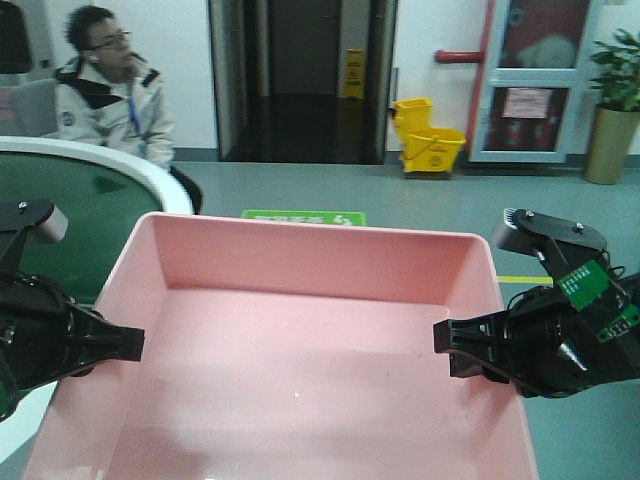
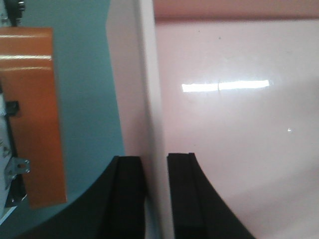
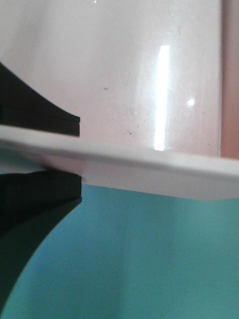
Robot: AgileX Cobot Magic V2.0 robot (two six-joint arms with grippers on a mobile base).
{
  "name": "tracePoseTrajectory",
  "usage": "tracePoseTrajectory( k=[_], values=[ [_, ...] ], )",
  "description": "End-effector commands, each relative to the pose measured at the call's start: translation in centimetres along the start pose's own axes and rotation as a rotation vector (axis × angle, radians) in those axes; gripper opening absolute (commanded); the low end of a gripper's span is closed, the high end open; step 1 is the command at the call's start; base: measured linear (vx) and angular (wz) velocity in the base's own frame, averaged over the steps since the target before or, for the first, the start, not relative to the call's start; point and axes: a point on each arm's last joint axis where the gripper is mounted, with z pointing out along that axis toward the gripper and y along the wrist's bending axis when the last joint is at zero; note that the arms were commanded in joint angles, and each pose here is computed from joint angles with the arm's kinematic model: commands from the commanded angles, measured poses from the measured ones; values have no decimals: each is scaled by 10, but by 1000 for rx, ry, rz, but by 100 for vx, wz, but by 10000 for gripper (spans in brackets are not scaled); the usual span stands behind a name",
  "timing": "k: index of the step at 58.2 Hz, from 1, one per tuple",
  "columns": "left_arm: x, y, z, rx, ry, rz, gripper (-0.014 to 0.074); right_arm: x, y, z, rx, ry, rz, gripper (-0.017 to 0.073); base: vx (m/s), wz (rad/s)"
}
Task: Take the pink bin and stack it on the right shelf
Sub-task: 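Hold the pink bin with both grippers while the base drives to the shelf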
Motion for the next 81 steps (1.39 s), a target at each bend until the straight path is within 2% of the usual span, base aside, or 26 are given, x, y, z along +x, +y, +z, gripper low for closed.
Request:
tracePoseTrajectory(
  k=[1, 43, 81],
  values=[
    [-15, -7, -20, 25, -143, 2, -5, -13, 1, -19, -1, -108, -9, -8, 14, -43],
    [-15, -7, -20, 25, -143, 2, -5, -11, 1, -19, 2, -92, -8, -8, 26, -38],
    [-15, -7, -20, 25, -143, 2, -5, -12, 1, -19, 1, -94, -8, -8, 43, -12]
  ],
)
